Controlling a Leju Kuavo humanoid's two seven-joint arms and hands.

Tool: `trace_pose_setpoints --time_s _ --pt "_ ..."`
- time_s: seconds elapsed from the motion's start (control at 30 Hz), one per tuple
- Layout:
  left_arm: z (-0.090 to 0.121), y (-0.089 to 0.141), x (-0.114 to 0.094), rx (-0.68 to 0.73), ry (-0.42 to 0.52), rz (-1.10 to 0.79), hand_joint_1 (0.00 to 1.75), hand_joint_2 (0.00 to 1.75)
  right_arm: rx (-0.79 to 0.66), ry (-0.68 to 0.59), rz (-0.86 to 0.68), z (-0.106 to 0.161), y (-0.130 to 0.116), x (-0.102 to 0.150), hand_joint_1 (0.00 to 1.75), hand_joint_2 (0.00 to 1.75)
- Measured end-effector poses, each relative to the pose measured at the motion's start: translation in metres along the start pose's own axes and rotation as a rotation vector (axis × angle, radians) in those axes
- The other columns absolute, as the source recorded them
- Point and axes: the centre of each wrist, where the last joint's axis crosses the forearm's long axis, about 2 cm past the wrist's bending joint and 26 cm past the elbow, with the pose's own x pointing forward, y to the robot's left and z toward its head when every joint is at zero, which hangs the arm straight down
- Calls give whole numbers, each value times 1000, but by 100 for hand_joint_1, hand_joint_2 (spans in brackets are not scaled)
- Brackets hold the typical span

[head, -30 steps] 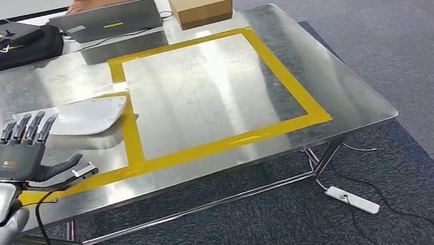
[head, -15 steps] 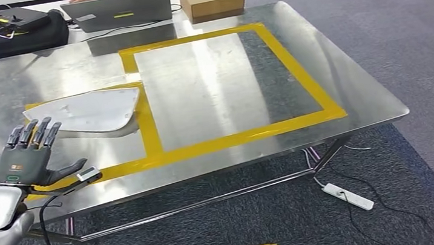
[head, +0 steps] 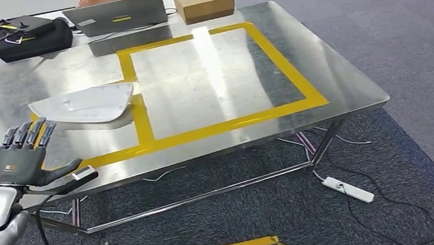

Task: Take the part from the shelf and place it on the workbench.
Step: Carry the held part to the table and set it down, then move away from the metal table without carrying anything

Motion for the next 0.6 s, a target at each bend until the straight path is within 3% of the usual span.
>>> trace_pose_setpoints --time_s 0.6 --pt "0 1 -1 2 16 12 0 0 1 10 5 0 -1 -5 0 0"
